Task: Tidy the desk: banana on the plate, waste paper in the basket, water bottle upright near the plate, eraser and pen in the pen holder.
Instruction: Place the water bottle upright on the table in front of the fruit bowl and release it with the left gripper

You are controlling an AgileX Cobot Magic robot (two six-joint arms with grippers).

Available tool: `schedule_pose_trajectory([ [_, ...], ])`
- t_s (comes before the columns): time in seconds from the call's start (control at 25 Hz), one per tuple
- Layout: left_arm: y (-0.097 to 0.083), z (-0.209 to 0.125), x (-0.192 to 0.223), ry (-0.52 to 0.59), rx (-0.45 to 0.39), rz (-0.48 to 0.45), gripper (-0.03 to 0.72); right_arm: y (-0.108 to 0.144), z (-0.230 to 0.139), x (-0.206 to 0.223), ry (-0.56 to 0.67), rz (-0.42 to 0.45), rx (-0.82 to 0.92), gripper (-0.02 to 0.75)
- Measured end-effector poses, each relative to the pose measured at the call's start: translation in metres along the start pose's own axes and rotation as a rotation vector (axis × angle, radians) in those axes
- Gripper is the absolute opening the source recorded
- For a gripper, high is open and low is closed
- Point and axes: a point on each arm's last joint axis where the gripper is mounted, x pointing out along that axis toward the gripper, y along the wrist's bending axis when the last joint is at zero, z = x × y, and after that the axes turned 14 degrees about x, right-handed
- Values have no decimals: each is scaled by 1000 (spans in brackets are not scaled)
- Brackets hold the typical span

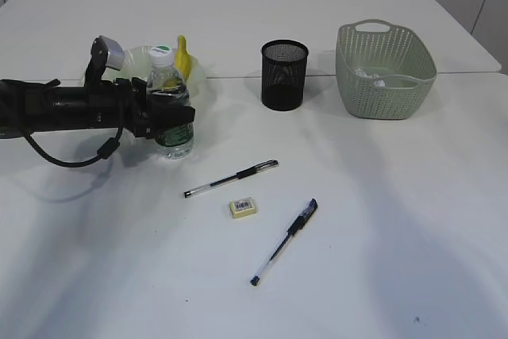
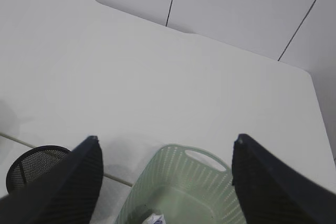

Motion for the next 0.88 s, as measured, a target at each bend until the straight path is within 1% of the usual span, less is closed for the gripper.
schedule_pose_trajectory([
  [0.32,0,0,0,-3,-2,-2,524,0,0,0,0,0,0,573],
  [0.6,0,7,-1,-19,-9,-6,591,0,0,0,0,0,0,573],
  [0.88,3,20,-4,-34,15,2,597,0,0,0,0,0,0,573],
])
